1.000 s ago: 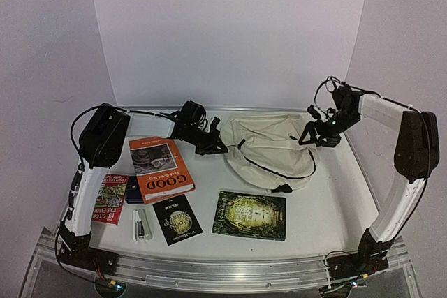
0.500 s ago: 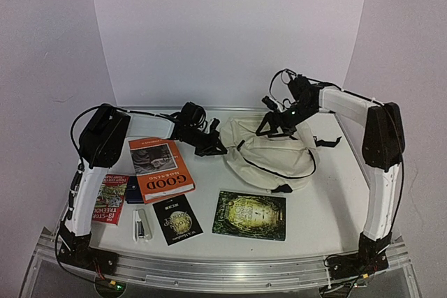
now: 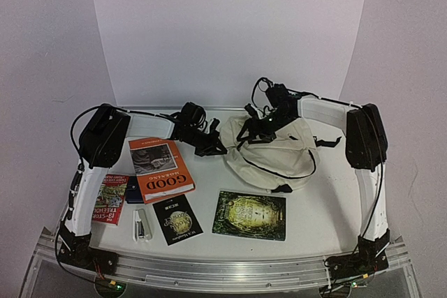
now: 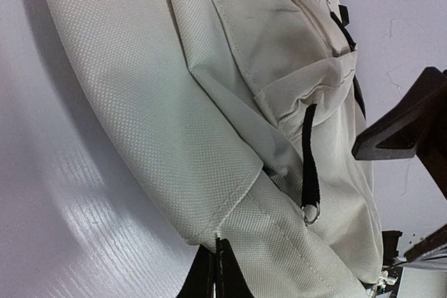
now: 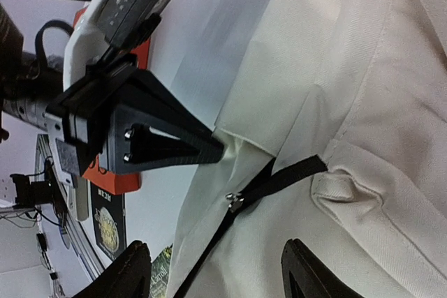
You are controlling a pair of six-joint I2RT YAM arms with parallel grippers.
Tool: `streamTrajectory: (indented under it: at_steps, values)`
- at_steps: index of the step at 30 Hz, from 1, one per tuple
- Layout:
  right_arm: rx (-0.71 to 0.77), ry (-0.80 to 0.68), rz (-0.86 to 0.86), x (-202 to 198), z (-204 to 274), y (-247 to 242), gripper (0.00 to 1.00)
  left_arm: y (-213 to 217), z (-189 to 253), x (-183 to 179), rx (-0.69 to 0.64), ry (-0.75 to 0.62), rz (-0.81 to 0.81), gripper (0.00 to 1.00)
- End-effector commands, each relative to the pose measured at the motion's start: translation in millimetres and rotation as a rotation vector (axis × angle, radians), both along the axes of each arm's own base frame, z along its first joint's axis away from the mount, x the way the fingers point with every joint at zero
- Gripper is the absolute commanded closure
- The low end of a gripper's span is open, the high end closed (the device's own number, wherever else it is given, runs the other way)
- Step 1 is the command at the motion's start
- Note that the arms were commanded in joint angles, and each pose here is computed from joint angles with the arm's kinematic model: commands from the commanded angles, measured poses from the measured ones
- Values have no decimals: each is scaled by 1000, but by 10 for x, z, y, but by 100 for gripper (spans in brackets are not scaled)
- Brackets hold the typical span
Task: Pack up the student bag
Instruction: Unzip the student bag at the center of the board.
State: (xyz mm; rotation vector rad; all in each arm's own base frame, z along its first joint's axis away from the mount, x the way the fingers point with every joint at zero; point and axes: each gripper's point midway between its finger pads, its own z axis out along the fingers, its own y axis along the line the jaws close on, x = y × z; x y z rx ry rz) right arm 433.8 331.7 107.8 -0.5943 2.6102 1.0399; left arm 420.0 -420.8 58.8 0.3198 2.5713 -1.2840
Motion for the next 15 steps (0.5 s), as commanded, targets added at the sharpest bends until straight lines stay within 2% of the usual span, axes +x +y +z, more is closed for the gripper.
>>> streamTrajectory:
  at_steps: [1,15]
  values:
    - [-10,-42,-93,305,-71,44,37,-15,210,8,-23,-35,4,100]
    - [30,57,-129,393,-471,184,42,-4,167,8,-15,-30,5,100]
